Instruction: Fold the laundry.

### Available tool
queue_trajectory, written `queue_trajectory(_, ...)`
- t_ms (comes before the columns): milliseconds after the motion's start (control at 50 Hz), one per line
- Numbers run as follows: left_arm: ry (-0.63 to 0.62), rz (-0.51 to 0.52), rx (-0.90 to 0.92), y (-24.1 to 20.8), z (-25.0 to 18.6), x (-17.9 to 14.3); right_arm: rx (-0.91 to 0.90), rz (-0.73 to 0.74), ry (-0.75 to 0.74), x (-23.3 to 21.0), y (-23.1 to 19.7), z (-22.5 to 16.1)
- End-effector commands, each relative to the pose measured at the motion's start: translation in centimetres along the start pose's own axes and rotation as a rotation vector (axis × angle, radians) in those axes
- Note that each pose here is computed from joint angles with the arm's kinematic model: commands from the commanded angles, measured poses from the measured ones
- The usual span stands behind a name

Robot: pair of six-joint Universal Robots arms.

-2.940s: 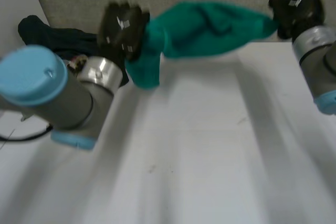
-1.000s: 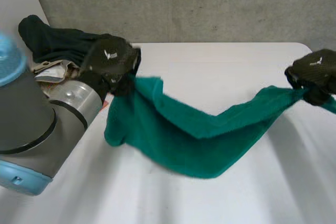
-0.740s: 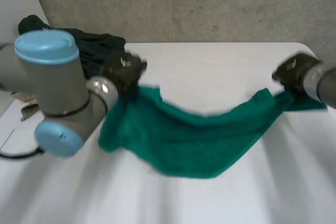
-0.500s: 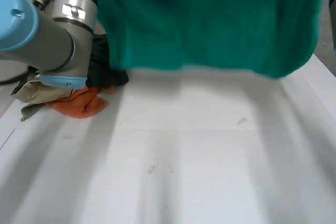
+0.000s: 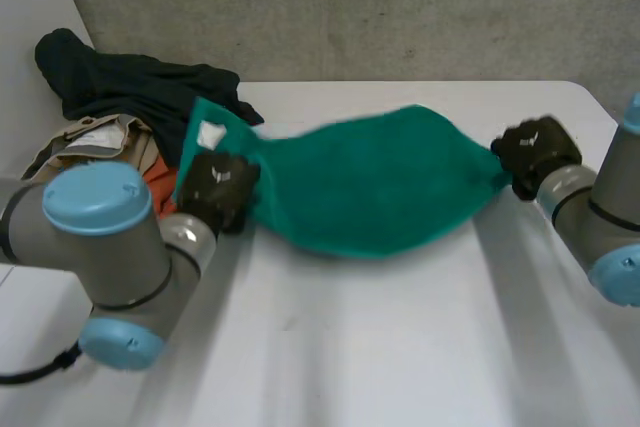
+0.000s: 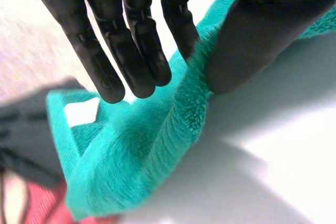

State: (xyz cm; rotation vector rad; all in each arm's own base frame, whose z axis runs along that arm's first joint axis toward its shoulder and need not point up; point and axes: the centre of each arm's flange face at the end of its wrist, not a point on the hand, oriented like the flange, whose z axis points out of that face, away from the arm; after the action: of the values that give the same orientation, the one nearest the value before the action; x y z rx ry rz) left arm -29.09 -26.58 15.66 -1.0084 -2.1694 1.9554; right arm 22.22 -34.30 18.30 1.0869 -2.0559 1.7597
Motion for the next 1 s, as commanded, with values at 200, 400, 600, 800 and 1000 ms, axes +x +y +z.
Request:
queue_trajectory(200,0.008,0.013,0.018,-5.3,-4.0,-2.3,-0.064,0.021,-0.126,-2.0,2.2,-2.5)
queue_trajectory(400,0.27,0.102,0.035,-4.2,1.8,-0.7,-0.086,0.028,-0.166,-2.9,3.0,-3.4)
queue_trajectory(600,0.299,0.28,-0.005,-0.7,6.8,-0.2,-0.092,0.031,-0.16,-2.6,3.3,-3.3)
queue_trajectory(800,0.346,0.296,-0.066,1.1,7.6,0.5,-0.092,0.03,-0.151,-2.4,3.5,-3.1)
queue_trajectory(1000,0.352,0.297,-0.083,1.7,7.7,0.7,-0.092,0.028,-0.139,-2.0,3.6,-2.9)
